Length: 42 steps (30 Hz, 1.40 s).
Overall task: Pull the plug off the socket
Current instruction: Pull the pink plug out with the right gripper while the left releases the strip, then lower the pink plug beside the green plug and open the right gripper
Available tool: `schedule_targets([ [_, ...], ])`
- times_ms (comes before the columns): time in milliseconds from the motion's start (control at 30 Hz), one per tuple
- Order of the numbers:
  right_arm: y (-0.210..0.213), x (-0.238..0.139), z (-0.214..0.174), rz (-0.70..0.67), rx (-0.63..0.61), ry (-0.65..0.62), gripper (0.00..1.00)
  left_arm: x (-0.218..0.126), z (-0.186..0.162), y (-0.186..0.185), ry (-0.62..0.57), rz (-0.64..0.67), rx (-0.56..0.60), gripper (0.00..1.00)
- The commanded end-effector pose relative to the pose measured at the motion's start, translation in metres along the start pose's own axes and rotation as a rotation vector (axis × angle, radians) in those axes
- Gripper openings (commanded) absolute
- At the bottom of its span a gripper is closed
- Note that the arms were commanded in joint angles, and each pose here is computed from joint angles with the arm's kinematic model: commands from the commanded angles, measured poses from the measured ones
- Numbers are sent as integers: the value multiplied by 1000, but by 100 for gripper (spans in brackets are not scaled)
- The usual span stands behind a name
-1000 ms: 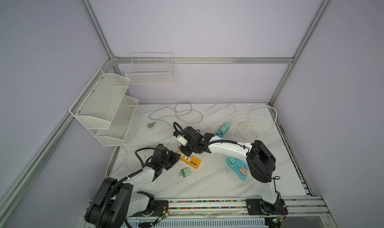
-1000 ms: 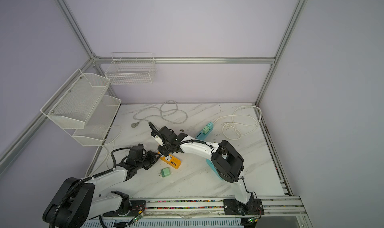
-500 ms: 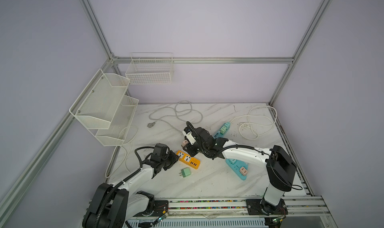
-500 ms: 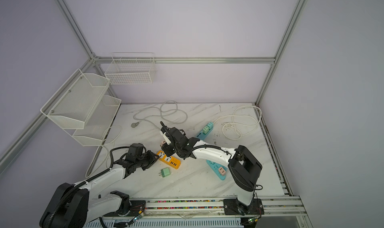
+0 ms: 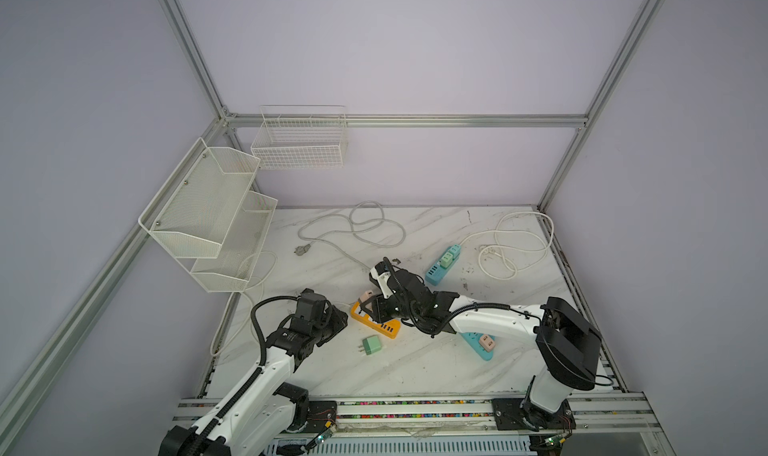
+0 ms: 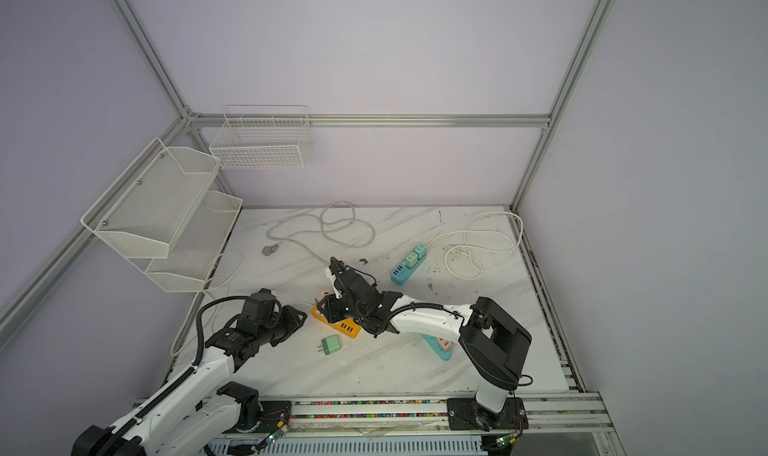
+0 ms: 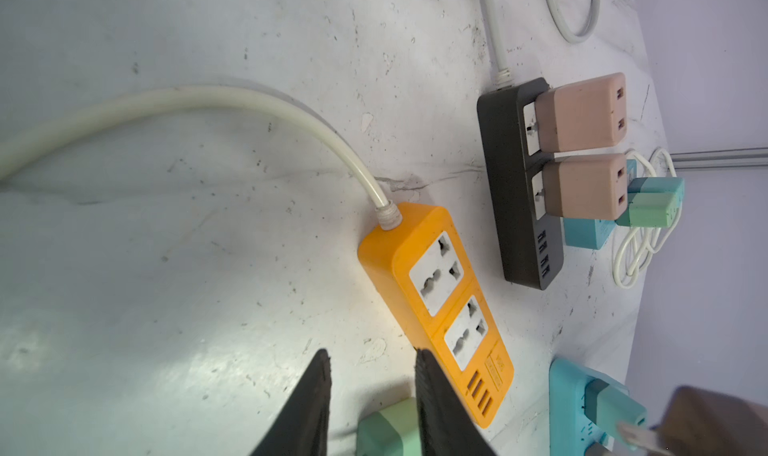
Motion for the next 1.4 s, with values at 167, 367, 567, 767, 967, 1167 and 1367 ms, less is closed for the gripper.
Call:
schedule_targets([
  [167,17,22,-22,29,117,-39,13,-43,25,-19,-146,-44,114,43],
  [367,15,40,-39,24,171,-42,13,-51,22,-13,-152,-33,124,45],
  [567,15,61,-58,-7,156,-10,13,-54,19,-5,-154,-9,126,46],
  [767,15,74,-67,-14,151,1,13,-55,16,0,-158,-10,113,47],
  [967,17,88,-75,-19,139,27,13,-53,15,2,-153,-3,108,48],
  [1167,15,97,-79,-37,125,46,15,-53,15,4,-155,1,104,48],
  [1367,15,105,-82,-47,113,60,18,-53,15,4,-156,2,105,49],
])
Point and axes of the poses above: each gripper's point midway between its finger pads, its own x axis out along the fingers, its own y axis along the line the jaws close on, z = x × y, the point moved 2 cm from there along -x, back along the fingers, and after that the axes turned 4 degrees about -x, right-handed, at the moved point
